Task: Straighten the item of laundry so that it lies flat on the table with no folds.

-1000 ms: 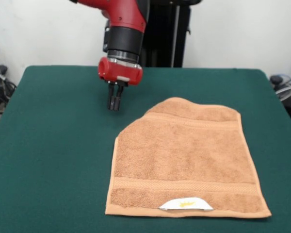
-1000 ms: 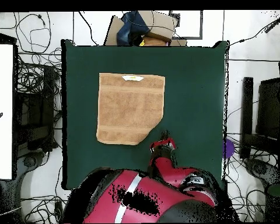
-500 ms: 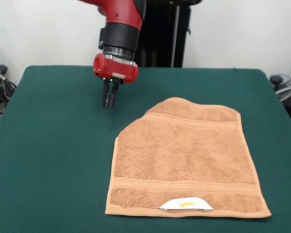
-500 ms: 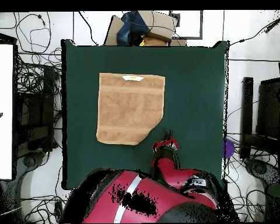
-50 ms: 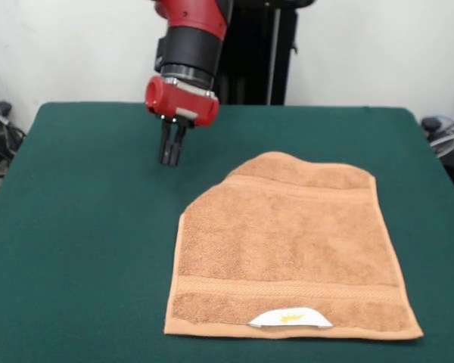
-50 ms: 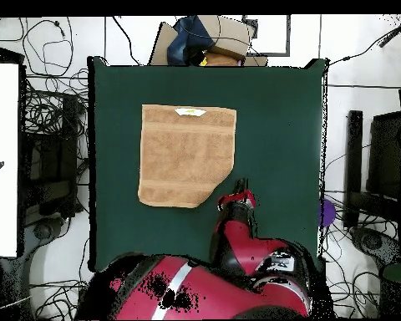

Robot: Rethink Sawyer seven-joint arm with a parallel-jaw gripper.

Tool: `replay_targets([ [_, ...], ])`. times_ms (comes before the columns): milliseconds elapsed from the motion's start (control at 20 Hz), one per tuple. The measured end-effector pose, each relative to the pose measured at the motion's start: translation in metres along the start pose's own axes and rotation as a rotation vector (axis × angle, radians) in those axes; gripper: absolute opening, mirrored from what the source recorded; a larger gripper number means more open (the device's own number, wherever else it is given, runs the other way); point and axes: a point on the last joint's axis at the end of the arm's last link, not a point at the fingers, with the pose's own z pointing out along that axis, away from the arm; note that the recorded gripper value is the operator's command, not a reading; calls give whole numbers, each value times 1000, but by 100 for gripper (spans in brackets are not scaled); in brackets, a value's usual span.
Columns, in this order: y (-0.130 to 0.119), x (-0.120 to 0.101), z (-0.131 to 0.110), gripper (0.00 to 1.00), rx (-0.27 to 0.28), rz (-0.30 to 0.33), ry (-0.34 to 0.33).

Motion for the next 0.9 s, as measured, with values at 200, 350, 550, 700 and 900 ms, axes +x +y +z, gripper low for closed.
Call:
replay_targets([
  [200, 6, -22, -6, 0, 10, -6, -19],
  [350, 15, -46, -16, 0, 21, -17, -35],
  [550, 26, -66, -29, 0, 34, -27, -48],
  [700, 38, -77, -42, 0, 33, -35, -53],
  [900, 46, -79, -57, 0, 35, -39, -42],
])
